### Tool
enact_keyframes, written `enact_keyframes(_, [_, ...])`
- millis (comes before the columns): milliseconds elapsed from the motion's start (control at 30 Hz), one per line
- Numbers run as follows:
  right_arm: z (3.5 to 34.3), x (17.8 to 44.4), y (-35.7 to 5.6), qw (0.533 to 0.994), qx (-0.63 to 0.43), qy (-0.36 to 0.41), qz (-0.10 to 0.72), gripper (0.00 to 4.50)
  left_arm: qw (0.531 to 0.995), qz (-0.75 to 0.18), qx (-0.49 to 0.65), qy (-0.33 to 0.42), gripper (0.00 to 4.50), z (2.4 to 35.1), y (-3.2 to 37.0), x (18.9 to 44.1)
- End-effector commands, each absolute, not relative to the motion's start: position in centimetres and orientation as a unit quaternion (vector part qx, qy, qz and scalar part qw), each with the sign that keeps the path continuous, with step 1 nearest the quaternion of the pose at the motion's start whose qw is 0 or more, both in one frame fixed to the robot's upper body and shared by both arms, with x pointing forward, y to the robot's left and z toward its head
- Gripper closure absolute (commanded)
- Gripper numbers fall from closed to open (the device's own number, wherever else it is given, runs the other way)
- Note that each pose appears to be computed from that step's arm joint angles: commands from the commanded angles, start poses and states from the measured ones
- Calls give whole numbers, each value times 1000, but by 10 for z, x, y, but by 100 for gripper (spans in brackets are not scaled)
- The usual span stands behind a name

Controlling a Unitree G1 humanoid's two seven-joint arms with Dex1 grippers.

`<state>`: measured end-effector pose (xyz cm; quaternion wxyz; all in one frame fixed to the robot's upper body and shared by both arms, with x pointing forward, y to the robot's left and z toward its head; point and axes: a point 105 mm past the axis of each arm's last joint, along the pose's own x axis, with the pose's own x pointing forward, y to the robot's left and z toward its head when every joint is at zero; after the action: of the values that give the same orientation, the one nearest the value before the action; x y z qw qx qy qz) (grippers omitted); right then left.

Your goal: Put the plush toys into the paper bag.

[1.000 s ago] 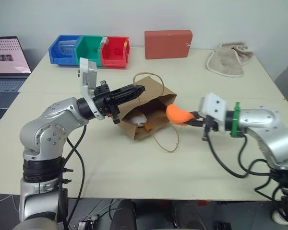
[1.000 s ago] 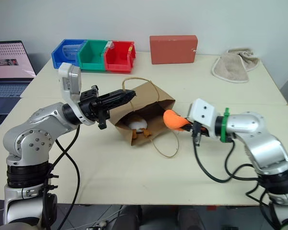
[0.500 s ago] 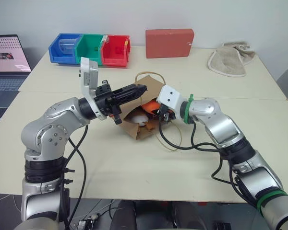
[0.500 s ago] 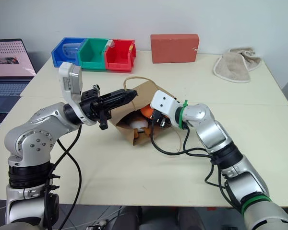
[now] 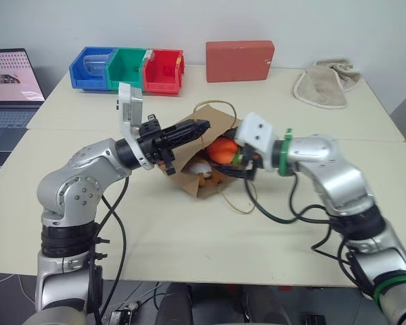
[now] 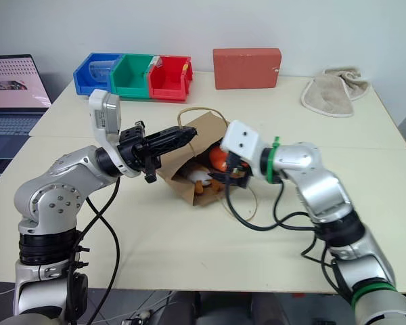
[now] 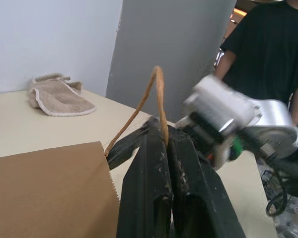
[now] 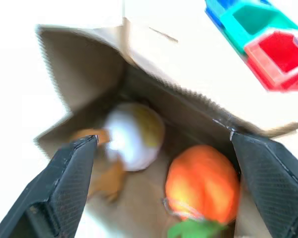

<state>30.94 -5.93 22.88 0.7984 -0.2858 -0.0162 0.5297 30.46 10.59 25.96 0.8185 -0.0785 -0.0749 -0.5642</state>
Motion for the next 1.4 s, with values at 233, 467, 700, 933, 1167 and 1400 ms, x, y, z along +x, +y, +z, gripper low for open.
enact_keyframes(233, [185,298,-119,855,-206,97,466,4,817,-564,-65,-101,450,270,107,301])
enact_keyframes(467, [127,331,-109,882,-144,165,416,4,817,-564,-59,-101,450,271,108,303])
enact_keyframes(700, [128,324,-94,863,-98,179,462,135,821,-558,-62,-105,450,272,109,302])
enact_keyframes(933, [138,315,-95,858,-42,189,476,399,824,-553,-65,-106,450,275,114,302])
enact_keyframes(1167, [186,305,-98,855,65,158,490,448,818,-561,-65,-111,450,282,114,307])
enact_keyframes(1400, [256,294,-116,862,137,88,481,448,801,-583,-65,-119,450,292,106,317])
